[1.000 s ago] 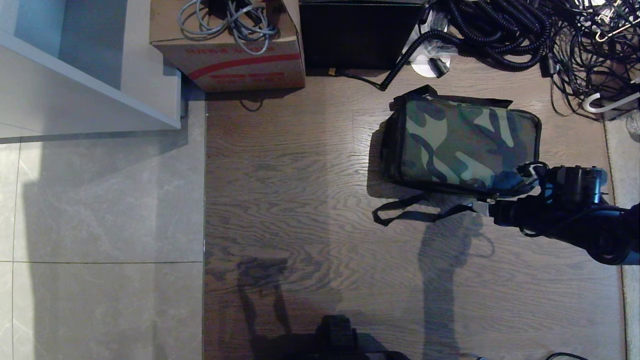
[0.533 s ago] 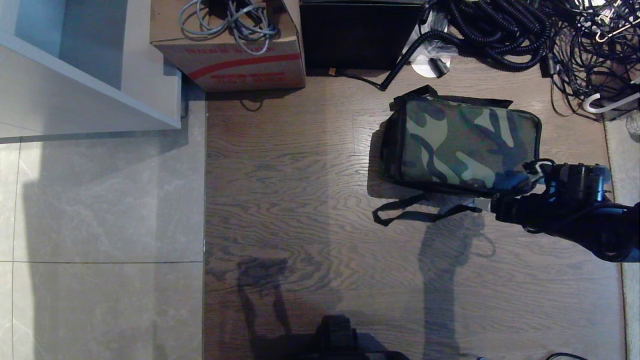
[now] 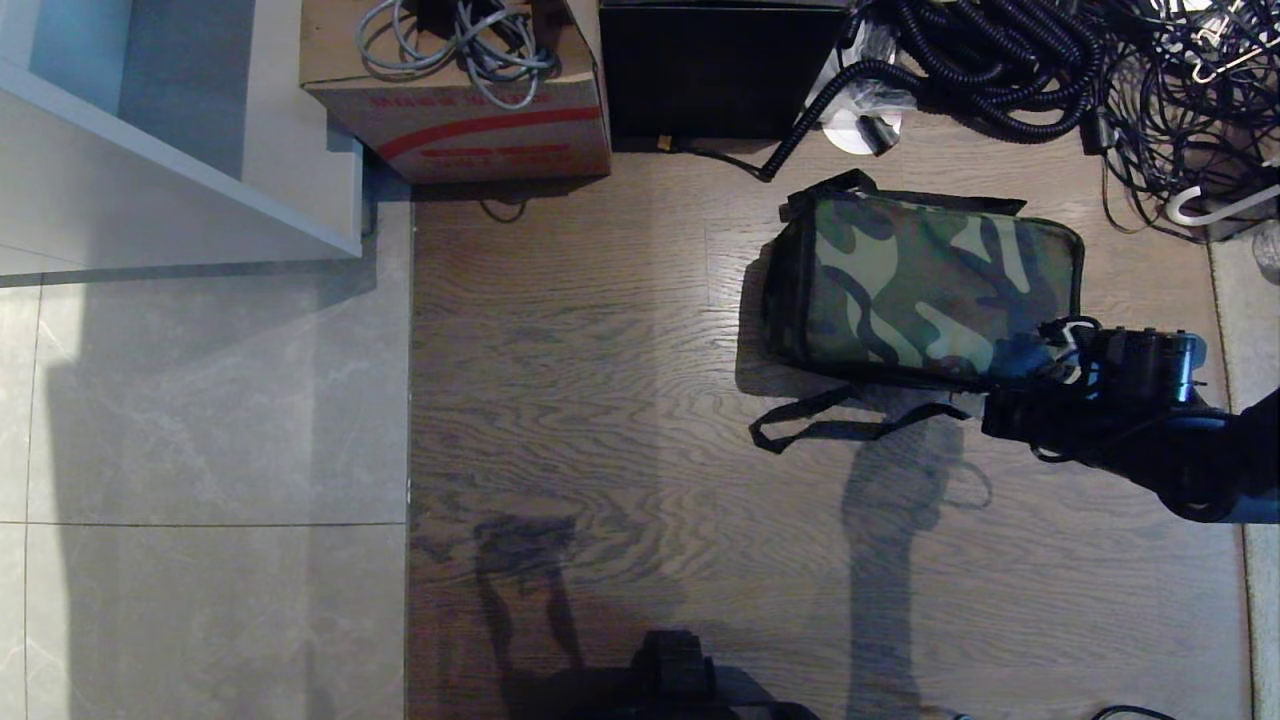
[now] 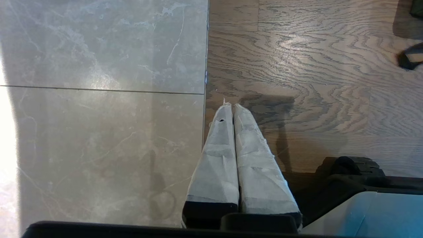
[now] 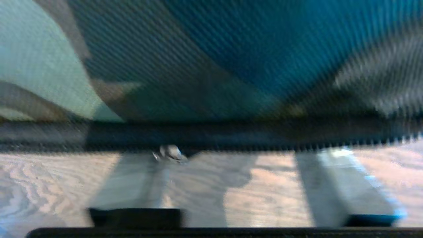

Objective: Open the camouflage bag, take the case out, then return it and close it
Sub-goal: Open the top of the storage box

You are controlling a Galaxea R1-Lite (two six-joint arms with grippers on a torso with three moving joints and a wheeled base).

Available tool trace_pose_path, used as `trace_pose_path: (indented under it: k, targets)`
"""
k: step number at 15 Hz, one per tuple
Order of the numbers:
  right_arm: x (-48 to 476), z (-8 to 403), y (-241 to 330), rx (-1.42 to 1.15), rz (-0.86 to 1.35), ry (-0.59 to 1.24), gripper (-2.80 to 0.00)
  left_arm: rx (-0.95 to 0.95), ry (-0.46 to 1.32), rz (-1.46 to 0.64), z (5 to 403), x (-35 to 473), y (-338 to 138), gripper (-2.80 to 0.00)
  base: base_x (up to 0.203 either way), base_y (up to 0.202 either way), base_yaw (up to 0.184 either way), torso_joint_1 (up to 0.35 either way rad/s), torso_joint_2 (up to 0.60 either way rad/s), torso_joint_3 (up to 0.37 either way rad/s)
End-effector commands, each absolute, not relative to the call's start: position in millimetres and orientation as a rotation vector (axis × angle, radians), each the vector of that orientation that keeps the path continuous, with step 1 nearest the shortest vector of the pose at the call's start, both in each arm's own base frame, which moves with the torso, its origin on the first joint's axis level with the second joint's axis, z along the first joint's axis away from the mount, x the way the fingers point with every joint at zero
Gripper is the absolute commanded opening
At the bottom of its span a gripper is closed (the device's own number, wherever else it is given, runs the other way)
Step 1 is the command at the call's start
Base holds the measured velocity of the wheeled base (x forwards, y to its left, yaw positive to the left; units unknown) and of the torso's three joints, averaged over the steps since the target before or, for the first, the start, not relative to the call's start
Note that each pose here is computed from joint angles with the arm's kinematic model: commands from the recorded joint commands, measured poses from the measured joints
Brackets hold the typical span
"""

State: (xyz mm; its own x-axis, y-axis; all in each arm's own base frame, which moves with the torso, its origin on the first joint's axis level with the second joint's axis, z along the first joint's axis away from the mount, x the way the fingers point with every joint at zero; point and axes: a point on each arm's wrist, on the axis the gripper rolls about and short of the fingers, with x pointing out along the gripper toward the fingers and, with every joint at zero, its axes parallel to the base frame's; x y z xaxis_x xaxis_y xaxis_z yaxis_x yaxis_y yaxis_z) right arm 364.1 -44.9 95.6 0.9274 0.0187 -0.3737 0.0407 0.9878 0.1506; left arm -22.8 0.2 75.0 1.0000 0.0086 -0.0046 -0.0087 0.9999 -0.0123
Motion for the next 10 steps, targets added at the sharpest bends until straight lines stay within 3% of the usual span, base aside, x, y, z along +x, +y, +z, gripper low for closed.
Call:
trace_pose_path:
  k: [1,10]
  targets:
    - [364,94,-45,0.154,-0.011,0.380,-2.80,-0.012,0.005,0.009,75,-23,0,-2.80,0.000,0.000,0.000,0.000,0.00,0.000]
    - [339,97,-40,0.149,-0.002,0.414,-2.80,-0.012,0.005,0.009,75,-23,0,-2.80,0.000,0.000,0.000,0.000,0.00,0.000]
